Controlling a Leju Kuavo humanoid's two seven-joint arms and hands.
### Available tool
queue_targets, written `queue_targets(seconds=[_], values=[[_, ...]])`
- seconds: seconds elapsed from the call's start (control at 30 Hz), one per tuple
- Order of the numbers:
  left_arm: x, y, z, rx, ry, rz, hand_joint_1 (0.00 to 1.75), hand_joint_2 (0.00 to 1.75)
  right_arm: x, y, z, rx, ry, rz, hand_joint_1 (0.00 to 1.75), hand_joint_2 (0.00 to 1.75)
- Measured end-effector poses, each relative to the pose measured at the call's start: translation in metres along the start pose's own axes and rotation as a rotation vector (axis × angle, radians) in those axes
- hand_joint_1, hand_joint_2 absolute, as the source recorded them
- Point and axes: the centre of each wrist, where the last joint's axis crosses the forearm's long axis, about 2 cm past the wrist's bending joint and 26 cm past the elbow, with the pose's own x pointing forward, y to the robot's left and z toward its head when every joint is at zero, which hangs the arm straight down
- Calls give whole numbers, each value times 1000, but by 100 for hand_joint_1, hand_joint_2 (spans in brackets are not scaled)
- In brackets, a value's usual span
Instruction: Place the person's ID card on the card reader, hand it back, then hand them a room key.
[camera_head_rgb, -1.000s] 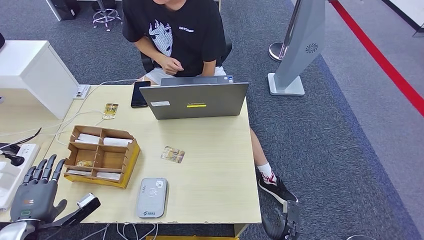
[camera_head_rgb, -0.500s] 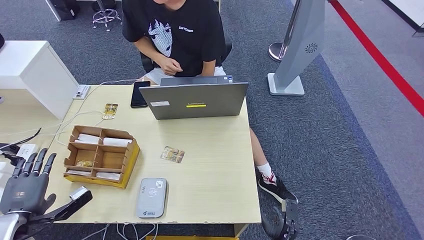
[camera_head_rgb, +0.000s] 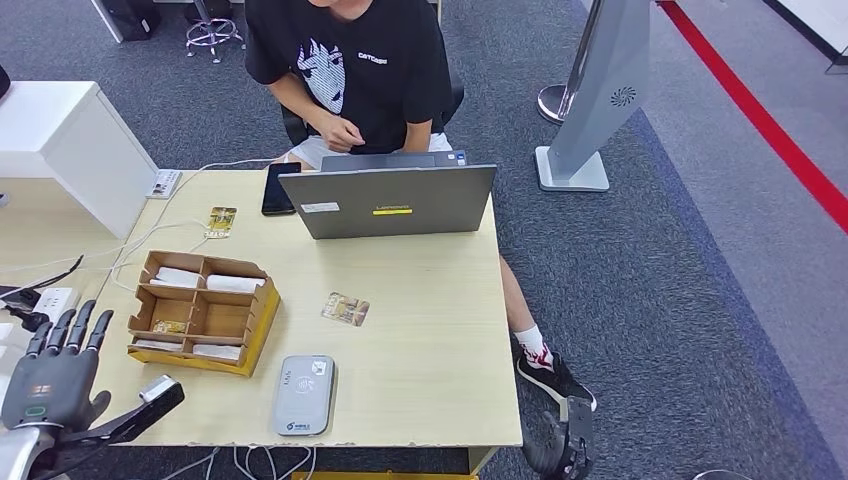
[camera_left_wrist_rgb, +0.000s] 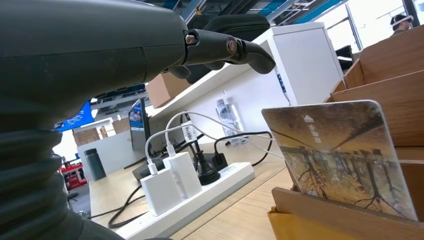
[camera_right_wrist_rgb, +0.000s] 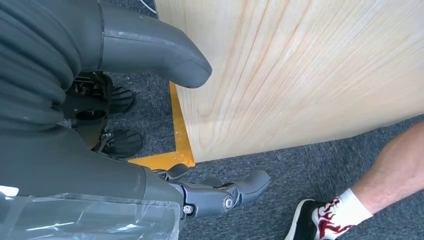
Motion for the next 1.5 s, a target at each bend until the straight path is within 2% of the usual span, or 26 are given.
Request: queue_targets(seconds=[0.53,1.4,1.43,1.5], values=[[20,2,-12,10,-56,-11,0,175,2,4,-1,8,-4,0,0,175],[36,-4,-12,-8,-106,-6,0,175,2,7,-1,25,-4,0,0,175],[35,-4,-12,-9,-105,-7,4,175,2,7,-1,26,-4,1,0,175],[35,-4,-11,-12,-105,-7,91,175,2,7,-1,28,-5,2,0,175]])
